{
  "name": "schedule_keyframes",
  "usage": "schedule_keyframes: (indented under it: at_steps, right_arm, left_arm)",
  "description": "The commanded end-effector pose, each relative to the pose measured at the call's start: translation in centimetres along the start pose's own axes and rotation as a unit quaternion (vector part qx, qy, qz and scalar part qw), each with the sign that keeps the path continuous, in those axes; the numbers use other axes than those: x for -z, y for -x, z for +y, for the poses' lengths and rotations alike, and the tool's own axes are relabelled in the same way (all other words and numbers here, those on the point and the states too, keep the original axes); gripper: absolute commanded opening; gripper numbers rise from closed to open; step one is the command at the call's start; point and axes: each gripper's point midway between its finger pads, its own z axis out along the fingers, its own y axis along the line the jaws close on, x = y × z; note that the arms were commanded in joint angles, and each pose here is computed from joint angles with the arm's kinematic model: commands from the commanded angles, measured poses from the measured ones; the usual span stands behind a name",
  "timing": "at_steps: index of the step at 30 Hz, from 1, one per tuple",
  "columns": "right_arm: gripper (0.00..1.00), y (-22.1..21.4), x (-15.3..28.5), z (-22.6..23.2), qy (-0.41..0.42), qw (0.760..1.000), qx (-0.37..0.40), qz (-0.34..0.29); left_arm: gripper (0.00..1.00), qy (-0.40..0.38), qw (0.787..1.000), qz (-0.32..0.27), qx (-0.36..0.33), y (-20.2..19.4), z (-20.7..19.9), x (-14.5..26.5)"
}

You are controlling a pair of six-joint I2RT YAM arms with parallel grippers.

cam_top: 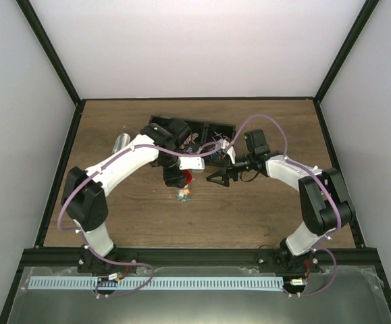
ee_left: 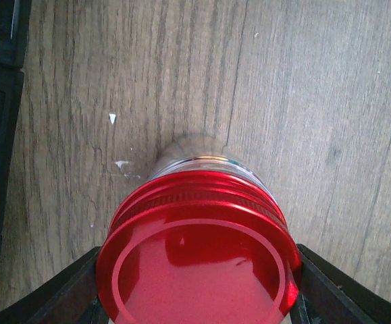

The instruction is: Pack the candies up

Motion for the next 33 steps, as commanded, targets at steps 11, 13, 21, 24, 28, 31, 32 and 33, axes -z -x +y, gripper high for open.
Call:
schedule_keyframes:
  at_steps: [11, 13, 21, 24, 28, 31, 32, 33]
  right_arm:
    - [1.0, 0.3, 0.1, 0.4, 0.017, 0.999, -0.047, -0.016]
    - [0.99, 0.3, 0.0, 0.4, 0.019, 0.998, -0.059, -0.019]
    - [1.0, 0.1, -0.3, 0.0, 0.023, 0.994, -0.104, -0.025]
    - [1.0, -0.2, -0.4, 0.1, 0.019, 0.995, -0.099, -0.024]
    - [1.0, -0.4, -0.6, 0.3, 0.018, 0.995, -0.094, -0.02]
    - [1.0, -0.6, -0.7, 0.5, 0.019, 0.996, -0.09, -0.018]
    - [1.0, -0.5, -0.7, 0.5, 0.019, 0.996, -0.088, -0.018]
    - [1.0, -0.6, -0.7, 0.5, 0.019, 0.996, -0.087, -0.017]
  left_arm:
    - [0.69, 0.001, 0.999, 0.05, -0.005, -0.4, -0.2, 0.5]
    - [0.69, 0.002, 0.999, 0.054, -0.006, -0.2, -0.2, 0.2]
    - [0.7, -0.002, 0.998, 0.056, 0.001, 0.2, -0.4, -0.5]
    - [0.71, -0.001, 0.998, 0.056, 0.0, 0.3, -0.4, -0.7]
    - [0.73, -0.006, 0.998, 0.062, 0.001, 0.2, -0.6, -1.1]
    - [0.77, -0.009, 0.998, 0.066, 0.002, 0.1, -0.7, -1.3]
    - [0.79, -0.011, 0.998, 0.068, 0.001, 0.0, -0.7, -1.4]
    - [0.81, -0.012, 0.997, 0.07, 0.002, -0.1, -0.8, -1.4]
